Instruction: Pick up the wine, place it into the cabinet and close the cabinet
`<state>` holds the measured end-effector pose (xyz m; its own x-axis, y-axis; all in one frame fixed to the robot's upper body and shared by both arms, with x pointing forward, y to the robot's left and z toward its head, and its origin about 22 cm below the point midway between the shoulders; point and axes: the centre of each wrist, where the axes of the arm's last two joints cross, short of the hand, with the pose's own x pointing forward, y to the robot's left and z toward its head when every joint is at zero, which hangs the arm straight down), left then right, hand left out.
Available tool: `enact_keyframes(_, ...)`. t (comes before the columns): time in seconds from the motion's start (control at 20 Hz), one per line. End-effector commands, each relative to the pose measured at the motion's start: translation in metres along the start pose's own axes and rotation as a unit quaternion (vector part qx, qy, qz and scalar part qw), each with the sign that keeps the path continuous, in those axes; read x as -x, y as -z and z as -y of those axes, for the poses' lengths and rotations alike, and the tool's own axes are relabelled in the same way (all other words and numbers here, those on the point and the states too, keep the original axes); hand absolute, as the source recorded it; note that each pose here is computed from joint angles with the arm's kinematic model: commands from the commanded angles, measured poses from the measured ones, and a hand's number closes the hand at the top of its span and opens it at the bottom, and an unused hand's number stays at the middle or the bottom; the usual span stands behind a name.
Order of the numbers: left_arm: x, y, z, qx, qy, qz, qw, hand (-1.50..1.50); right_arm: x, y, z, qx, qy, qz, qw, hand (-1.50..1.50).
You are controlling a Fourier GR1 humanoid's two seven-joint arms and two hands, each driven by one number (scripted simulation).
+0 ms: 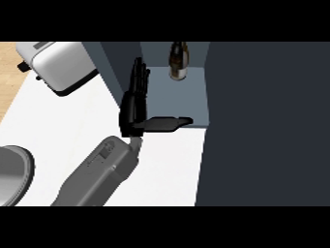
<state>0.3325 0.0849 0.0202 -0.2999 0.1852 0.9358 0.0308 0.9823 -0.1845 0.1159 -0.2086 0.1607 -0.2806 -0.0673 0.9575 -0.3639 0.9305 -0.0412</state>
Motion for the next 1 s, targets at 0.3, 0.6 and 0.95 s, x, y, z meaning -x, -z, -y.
enact_keyframes(0.3, -0.035, -0.074, -0.011, 0.005, -0.033, 0.003, 0.9994, -1.5, -0.053, -0.032, -0.006, -0.01, -0.005, 0.042, 0.999, -1.5)
enact_keyframes(0.6, -0.051, -0.099, -0.023, 0.002, -0.038, 0.016, 0.9991, -1.5, -0.052, -0.023, -0.008, -0.073, -0.04, 0.004, 0.997, 1.5)
enact_keyframes(0.95, -0.067, -0.139, -0.055, -0.001, -0.019, 0.02, 0.9996, -1.5, -0.041, -0.026, -0.024, -0.235, 0.009, -0.036, 0.971, 1.5)
